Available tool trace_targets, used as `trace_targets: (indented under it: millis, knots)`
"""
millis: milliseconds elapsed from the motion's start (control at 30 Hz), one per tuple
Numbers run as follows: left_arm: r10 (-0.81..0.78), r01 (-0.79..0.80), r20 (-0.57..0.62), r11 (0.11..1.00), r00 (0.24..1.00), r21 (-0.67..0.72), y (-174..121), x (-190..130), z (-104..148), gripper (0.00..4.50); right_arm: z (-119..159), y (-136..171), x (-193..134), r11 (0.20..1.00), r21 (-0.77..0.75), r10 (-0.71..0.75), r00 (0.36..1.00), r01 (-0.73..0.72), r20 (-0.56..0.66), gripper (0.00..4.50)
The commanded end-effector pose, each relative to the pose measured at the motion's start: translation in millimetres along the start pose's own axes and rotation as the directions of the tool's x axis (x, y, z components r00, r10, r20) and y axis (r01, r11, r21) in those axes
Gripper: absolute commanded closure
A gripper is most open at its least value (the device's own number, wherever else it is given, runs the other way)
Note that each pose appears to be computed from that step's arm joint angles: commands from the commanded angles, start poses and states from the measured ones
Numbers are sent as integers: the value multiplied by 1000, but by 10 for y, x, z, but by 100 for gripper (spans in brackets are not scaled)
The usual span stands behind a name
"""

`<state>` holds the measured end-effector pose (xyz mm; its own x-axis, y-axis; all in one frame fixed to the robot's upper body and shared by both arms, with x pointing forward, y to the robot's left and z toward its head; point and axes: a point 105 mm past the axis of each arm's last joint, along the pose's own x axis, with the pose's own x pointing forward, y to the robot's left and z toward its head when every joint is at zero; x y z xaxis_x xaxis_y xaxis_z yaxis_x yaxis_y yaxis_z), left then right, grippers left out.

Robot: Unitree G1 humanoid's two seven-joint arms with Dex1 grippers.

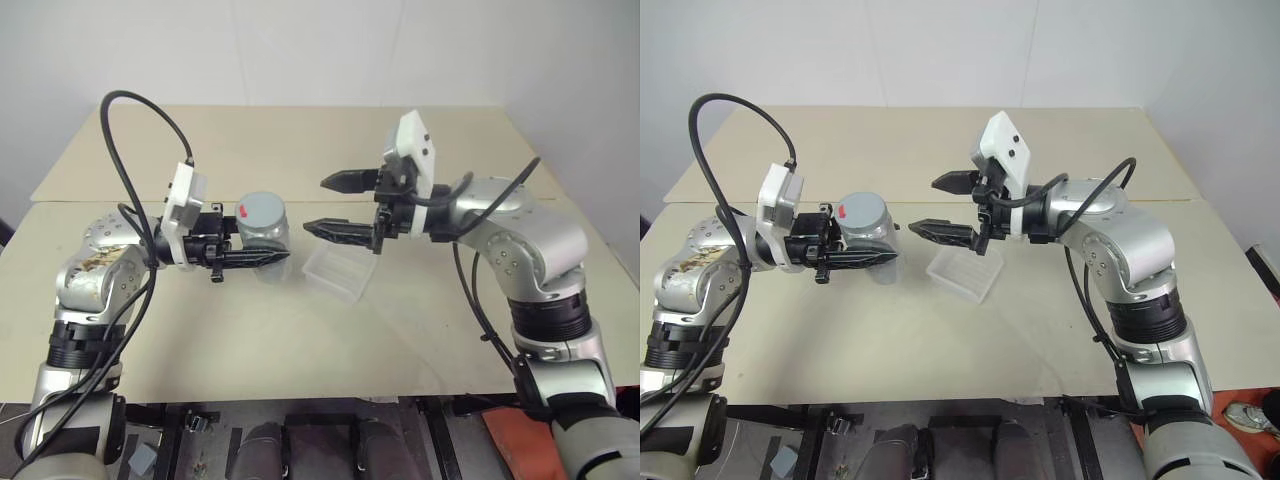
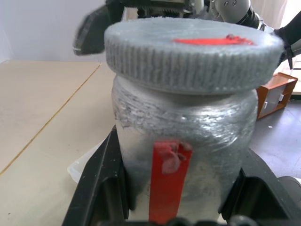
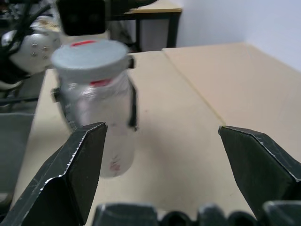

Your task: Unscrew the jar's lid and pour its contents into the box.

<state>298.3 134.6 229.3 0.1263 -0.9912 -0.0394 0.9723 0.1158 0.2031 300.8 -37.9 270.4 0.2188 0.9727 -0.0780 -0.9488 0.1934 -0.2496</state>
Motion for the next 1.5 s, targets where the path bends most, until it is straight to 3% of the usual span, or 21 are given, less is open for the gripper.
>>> trace_targets:
  millis: [33, 367, 833, 933, 1033, 1500]
  knots:
    - [2, -3, 13, 999, 1000, 49, 6, -1, 105, 257, 248, 136, -10, 997, -65, 54, 996, -49, 77, 5]
    - [-8, 7, 17, 999, 1000, 51, 0, 33, 113, 257, 318, 200, 339, 996, -79, 58, 994, -51, 91, 5]
    - [-9, 9, 1, 999, 1000, 54, -6, 3, 113, 257, 338, 266, 517, 994, -48, 99, 990, -95, 99, 5]
    - [-7, 7, 0, 998, 1000, 55, -9, -2, 110, 257, 346, 276, 521, 994, -47, 106, 989, -102, 102, 63]
    - [-5, 5, -4, 998, 1000, 55, -16, -9, 98, 257, 376, 287, 514, 993, -45, 113, 987, -108, 113, 171]
    - [-17, 19, -57, 999, 998, 39, -78, -41, -66, 257, 613, 188, 265, 984, 137, 75, 968, -110, 239, 175]
